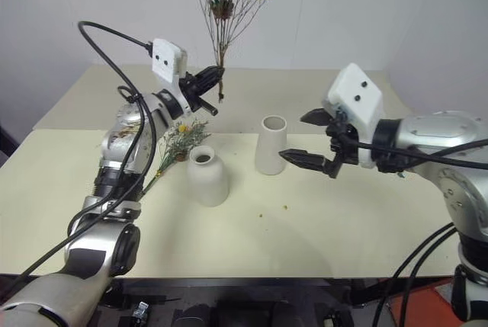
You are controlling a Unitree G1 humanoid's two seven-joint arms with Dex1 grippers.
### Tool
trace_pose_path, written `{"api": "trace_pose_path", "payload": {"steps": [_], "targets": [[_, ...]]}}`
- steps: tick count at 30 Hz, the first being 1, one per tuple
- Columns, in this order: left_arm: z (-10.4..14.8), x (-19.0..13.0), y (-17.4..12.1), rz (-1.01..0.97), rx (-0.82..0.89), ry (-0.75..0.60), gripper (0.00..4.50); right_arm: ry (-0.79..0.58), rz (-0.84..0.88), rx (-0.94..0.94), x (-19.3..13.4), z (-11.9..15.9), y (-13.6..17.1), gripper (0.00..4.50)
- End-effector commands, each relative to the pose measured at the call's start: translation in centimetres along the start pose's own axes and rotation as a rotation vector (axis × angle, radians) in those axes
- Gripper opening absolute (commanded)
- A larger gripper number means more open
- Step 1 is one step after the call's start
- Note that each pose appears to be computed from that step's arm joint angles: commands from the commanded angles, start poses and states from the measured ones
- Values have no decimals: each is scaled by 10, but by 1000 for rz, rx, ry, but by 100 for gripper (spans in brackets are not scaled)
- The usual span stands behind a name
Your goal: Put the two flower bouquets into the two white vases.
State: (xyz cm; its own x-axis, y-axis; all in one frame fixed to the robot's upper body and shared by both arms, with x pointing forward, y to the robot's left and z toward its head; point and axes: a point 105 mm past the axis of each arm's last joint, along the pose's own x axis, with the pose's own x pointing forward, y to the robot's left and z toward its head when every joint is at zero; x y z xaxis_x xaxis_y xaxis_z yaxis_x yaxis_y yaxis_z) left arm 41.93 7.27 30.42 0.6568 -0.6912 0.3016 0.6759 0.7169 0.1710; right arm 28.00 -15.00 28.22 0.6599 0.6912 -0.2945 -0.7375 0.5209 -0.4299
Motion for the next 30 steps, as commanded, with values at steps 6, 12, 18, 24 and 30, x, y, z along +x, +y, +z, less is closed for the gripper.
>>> {"api": "trace_pose_path", "payload": {"steps": [6, 12, 18, 24, 30], "targets": [[32, 17, -17, -218, -122, -107, 3, -28, -121, -11, -13, 2, -3, 450], [21, 25, -26, -334, -214, -99, 3, -50, -179, 1, -13, -1, -1, 450], [22, 30, -30, -403, -309, -167, 3, -69, -227, 18, -14, -3, 3, 450], [21, 37, -37, -433, -322, -167, 3, -75, -260, 30, -16, -5, 6, 450], [7, 44, -49, -447, -275, -120, 3, -81, -281, 43, -18, -6, 8, 450]]}}
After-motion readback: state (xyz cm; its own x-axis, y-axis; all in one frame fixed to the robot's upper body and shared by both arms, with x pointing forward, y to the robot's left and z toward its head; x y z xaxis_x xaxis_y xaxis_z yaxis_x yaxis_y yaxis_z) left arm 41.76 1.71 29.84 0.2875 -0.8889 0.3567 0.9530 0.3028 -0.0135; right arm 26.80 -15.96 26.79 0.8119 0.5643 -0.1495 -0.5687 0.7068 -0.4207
